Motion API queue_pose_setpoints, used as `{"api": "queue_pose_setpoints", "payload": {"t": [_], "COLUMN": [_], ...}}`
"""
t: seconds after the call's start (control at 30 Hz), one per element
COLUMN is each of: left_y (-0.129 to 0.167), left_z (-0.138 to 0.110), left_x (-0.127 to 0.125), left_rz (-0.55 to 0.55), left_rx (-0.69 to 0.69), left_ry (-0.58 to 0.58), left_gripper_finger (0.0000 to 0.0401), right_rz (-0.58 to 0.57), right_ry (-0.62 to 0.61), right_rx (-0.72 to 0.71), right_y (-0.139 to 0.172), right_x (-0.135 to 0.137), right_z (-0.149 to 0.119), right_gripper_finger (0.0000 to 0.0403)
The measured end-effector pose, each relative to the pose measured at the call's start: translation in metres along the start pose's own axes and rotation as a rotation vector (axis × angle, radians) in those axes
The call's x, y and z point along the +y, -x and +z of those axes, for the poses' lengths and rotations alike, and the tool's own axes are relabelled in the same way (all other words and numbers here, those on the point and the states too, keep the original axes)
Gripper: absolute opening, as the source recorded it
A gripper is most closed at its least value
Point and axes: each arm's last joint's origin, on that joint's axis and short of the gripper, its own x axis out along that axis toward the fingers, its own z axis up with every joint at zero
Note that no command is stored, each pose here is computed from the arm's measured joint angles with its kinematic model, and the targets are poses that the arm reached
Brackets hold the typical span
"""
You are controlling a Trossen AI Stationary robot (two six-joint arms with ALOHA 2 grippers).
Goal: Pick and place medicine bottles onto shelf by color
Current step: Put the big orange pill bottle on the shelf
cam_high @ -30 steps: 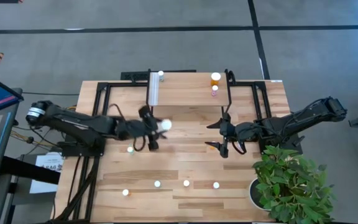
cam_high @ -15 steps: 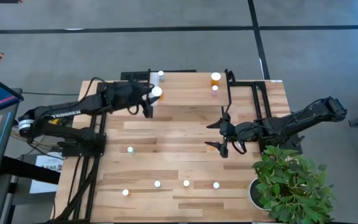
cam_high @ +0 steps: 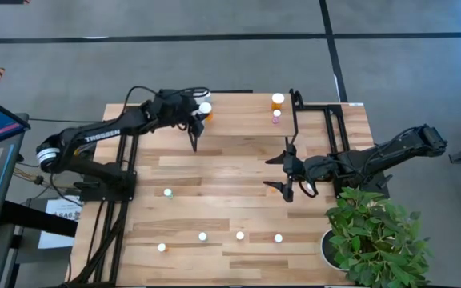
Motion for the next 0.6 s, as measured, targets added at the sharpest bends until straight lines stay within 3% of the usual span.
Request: {"api": "queue_pose_setpoints", "payload": {"t": [0.33,0.6], "left_y": [-0.025,-0.026], "left_z": [-0.007,-0.007], "left_x": [0.009,0.012], "left_rz": [0.033,0.049], "left_rx": [0.089,0.090], "left_ry": [0.001,0.007], "left_gripper_finger": [0.0165,0.0183], "right_rz": [0.001,0.000], "right_ry": [0.002,-0.004], "right_rx": [0.010,0.016], "right_y": [0.000,0.000], "right_x": [0.000,0.000], "right_z": [-0.001,-0.002], "right_gripper_finger": [0.0357,0.0357]}}
